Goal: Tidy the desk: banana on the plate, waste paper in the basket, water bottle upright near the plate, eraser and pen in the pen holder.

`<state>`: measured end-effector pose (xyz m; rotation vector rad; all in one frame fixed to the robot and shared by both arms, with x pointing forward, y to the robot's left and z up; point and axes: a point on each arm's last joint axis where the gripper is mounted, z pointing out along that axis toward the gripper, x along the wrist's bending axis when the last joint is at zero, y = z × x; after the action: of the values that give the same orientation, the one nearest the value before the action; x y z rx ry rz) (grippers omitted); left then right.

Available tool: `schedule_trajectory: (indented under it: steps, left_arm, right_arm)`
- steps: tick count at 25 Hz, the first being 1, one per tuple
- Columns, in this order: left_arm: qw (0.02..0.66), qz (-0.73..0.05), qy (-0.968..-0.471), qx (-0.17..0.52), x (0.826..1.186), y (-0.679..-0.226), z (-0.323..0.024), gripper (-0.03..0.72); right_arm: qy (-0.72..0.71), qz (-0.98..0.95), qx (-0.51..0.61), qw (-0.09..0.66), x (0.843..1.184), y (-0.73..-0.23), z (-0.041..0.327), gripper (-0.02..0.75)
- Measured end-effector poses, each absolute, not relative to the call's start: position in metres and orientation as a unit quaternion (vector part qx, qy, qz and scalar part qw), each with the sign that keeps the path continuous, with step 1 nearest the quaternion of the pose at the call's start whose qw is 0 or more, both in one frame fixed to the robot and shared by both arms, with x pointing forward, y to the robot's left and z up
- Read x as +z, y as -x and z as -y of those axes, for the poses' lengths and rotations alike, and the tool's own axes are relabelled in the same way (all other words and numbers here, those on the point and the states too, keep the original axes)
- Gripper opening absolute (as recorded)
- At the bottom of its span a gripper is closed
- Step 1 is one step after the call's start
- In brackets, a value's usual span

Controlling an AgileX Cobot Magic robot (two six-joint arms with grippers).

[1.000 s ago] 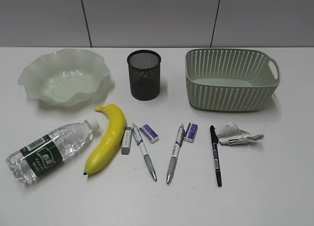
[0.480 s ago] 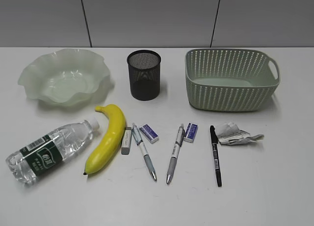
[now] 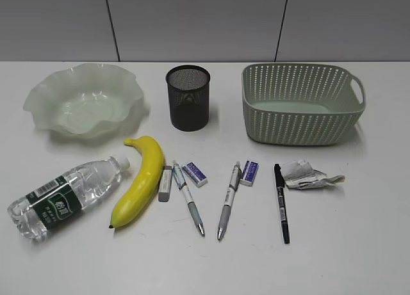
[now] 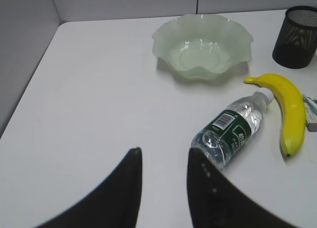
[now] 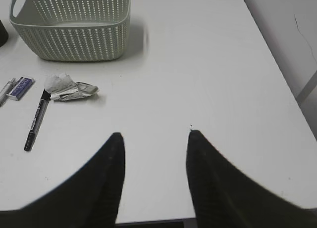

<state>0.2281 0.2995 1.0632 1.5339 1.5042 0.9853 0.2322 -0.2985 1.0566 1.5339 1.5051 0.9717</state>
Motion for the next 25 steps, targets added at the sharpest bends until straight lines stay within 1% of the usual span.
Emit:
schedule_trajectory:
  steps: [6, 11, 15, 17, 21, 22, 23, 25]
  left_arm:
    - [0.389, -0.588, -0.602, 0.375, 1.063, -0.229, -0.297, 0.236]
    - [0.412, -0.593, -0.615, 0.317, 1.071, -0.249, -0.29, 0.236]
    - [0.437, -0.609, -0.609, 0.259, 1.078, -0.28, -0.282, 0.236]
    - [0.445, -0.626, -0.605, 0.212, 1.079, -0.301, -0.277, 0.237]
    - [0.423, -0.637, -0.631, 0.135, 1.073, -0.344, -0.268, 0.237]
    - [0.404, -0.634, -0.651, 0.107, 1.066, -0.365, -0.265, 0.237]
    - [0.404, -0.634, -0.651, 0.107, 1.066, -0.365, -0.265, 0.237]
    - [0.372, -0.643, -0.666, 0.066, 1.052, -0.389, -0.262, 0.237]
  right_arm:
    - [-0.601, -0.59, 0.381, 0.382, 1.057, -0.232, 0.299, 0.339]
    - [-0.601, -0.59, 0.381, 0.382, 1.057, -0.232, 0.299, 0.339]
    - [-0.601, -0.59, 0.381, 0.382, 1.057, -0.232, 0.299, 0.339]
    - [-0.601, -0.59, 0.381, 0.382, 1.057, -0.232, 0.299, 0.339]
    - [-0.601, -0.59, 0.381, 0.382, 1.057, -0.232, 0.299, 0.339]
    - [-0.601, -0.59, 0.381, 0.382, 1.057, -0.232, 0.299, 0.339]
    - [-0.601, -0.59, 0.381, 0.382, 1.057, -0.232, 0.299, 0.339]
    - [-0.601, -0.59, 0.381, 0.382, 1.057, -0.232, 0.299, 0.339]
